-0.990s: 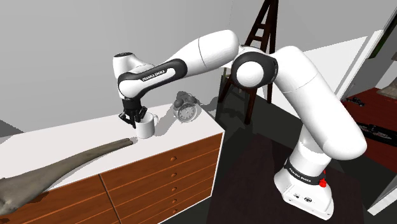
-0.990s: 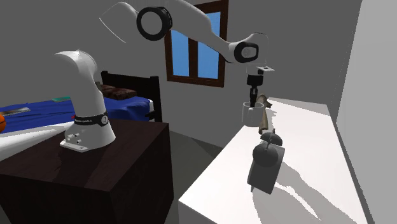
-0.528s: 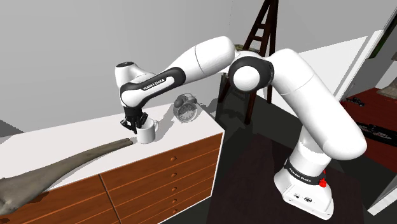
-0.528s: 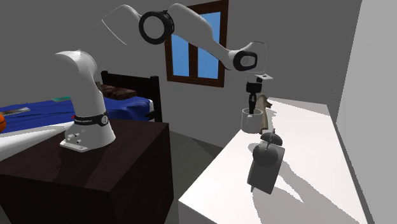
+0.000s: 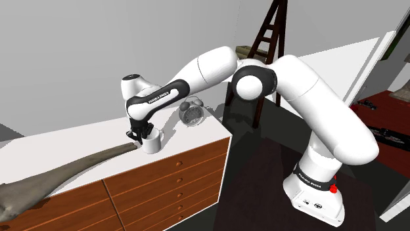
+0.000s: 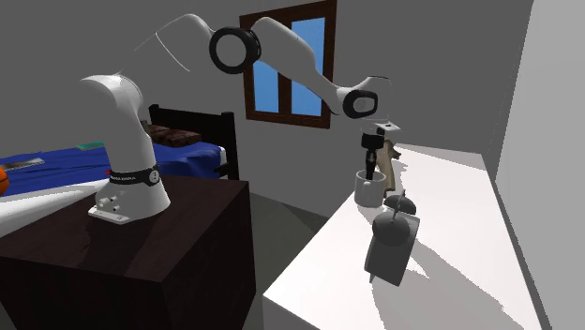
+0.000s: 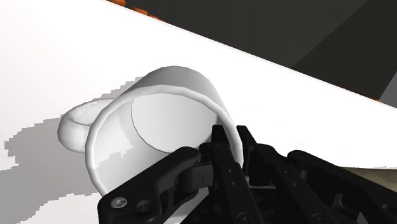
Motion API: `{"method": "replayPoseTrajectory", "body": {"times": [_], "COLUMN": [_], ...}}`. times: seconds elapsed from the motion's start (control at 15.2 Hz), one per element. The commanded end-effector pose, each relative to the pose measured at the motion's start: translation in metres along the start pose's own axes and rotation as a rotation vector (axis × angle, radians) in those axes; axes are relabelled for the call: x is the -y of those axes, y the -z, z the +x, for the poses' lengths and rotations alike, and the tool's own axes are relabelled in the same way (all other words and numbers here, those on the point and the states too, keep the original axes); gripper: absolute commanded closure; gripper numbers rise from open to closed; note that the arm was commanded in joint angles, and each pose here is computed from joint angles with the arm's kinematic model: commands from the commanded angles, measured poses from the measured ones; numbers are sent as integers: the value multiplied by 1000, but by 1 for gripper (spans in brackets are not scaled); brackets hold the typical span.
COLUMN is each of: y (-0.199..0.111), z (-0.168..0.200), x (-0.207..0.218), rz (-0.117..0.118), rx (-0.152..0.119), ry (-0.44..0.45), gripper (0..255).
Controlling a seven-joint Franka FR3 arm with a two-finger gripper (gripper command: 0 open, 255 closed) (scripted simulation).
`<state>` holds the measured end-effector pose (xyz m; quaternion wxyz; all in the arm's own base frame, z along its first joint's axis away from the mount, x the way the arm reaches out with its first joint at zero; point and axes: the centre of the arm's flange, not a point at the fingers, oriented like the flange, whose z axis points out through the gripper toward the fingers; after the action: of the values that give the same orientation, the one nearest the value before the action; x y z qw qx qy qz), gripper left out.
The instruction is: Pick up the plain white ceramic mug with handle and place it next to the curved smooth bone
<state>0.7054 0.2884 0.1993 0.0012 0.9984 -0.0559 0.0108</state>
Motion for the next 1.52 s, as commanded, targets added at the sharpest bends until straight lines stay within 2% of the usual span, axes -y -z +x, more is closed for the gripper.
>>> {"method": "replayPoseTrajectory", "body": {"times": [0.0,0.46,0.53,0.86,1.12,1.45], "y": [-6,-6,-6,-6,44,44], "z": [0,0,0,0,0,0], "x": [0,0,0,0,0,0], "rz": [1,1,1,1,1,1], "rx": [-1,-1,-1,-1,-1,-1], "ry": [0,0,0,0,0,0], "gripper": [255,255,0,0,0,0]}}
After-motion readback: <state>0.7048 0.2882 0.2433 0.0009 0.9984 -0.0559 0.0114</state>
